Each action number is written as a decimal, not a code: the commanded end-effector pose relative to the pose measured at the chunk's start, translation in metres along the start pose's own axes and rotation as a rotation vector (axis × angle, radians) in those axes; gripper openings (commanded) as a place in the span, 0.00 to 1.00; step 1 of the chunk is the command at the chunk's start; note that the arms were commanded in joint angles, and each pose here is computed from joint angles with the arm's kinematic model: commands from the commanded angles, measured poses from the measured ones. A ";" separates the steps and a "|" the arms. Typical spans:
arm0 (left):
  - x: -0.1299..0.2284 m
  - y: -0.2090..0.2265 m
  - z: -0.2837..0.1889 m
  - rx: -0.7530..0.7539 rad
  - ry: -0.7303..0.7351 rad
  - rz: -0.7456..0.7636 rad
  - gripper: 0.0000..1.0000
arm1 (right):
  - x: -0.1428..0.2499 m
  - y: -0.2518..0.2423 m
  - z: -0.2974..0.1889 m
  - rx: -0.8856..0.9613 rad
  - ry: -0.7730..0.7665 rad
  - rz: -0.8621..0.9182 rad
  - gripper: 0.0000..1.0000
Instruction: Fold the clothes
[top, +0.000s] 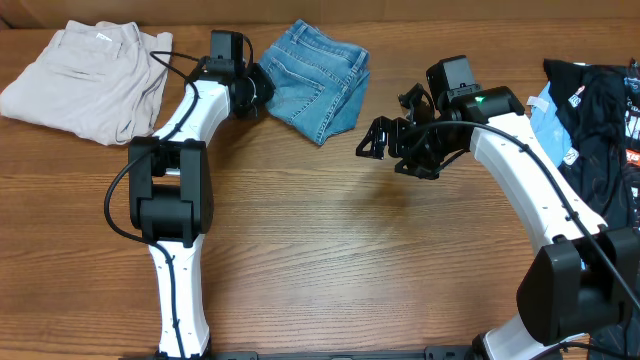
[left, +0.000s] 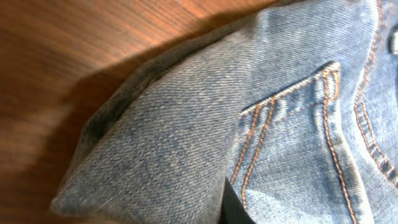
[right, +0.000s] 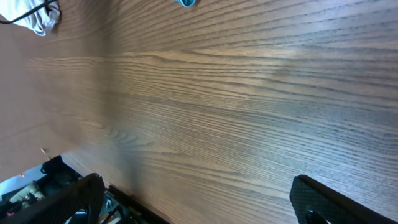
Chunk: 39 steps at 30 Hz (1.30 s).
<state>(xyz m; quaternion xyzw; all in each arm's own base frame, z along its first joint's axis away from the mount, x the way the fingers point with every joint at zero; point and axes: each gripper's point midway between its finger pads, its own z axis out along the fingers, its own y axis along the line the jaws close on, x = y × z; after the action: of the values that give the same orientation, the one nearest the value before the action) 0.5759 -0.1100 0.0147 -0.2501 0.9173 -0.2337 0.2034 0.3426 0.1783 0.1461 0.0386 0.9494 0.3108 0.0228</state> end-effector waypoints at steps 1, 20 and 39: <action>0.016 0.044 0.029 -0.101 0.041 0.080 0.04 | -0.001 0.002 -0.002 0.000 -0.007 -0.002 1.00; -0.090 0.082 -0.048 -0.188 -0.069 0.369 0.04 | 0.000 0.001 -0.002 0.002 -0.001 0.004 1.00; -0.187 0.088 -0.144 -0.334 -0.317 0.397 0.05 | -0.001 0.001 -0.002 0.001 -0.004 0.029 1.00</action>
<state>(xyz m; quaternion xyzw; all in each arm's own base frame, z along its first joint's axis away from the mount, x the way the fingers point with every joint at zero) 0.6136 0.0819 0.1106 -0.1193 0.9418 -0.0299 0.3128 0.3414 0.1780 0.1458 0.0505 0.9492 0.3102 0.0164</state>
